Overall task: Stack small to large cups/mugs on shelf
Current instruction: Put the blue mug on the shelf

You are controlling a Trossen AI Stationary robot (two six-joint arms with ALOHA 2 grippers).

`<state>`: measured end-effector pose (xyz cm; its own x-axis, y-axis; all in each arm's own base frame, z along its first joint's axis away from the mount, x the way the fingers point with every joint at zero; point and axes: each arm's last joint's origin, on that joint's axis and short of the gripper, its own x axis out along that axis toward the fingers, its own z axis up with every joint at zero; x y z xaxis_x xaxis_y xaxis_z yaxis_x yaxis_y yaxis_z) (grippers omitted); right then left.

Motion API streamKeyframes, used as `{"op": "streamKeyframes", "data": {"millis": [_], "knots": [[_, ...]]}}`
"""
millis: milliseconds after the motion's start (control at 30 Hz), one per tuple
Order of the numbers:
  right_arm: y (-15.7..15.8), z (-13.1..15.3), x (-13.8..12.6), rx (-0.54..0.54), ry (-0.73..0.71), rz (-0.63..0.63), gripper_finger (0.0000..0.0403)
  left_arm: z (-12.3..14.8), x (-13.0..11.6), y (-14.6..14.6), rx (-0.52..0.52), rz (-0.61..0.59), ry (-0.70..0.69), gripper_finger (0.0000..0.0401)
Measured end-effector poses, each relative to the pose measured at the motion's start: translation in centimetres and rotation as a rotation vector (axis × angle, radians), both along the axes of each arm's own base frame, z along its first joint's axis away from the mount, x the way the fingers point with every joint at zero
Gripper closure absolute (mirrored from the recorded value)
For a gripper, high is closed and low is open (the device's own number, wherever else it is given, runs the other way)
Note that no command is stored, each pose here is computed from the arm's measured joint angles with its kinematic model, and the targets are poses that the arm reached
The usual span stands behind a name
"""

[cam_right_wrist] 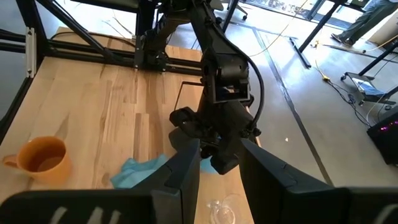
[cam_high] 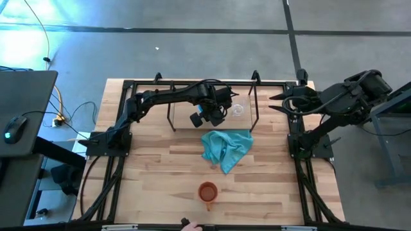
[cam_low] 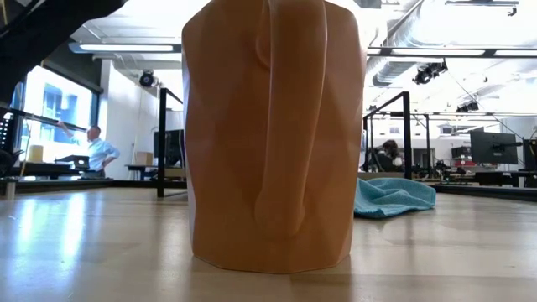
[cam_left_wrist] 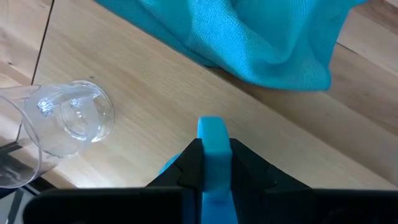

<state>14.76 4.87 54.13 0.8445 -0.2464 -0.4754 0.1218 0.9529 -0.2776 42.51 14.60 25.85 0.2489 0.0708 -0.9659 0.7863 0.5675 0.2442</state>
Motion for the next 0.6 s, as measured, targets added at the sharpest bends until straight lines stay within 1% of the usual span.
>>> {"op": "streamKeyframes", "data": {"millis": [233,533,600], "knots": [[0.01,-0.01,0.0,-0.004,0.004,0.008,0.0302,0.0,0.23,-0.89,-0.014,-0.023,0.001,0.0362],[0.05,-0.03,-0.01,0.005,0.007,0.016,0.0302,-0.01,0.17,-0.8,-0.022,-0.014,0.002,0.0362],[0.05,-0.03,-0.01,0.005,0.006,0.016,0.0302,-0.38,0.3,-0.78,-0.027,-0.011,0.011,0.0362]]}}
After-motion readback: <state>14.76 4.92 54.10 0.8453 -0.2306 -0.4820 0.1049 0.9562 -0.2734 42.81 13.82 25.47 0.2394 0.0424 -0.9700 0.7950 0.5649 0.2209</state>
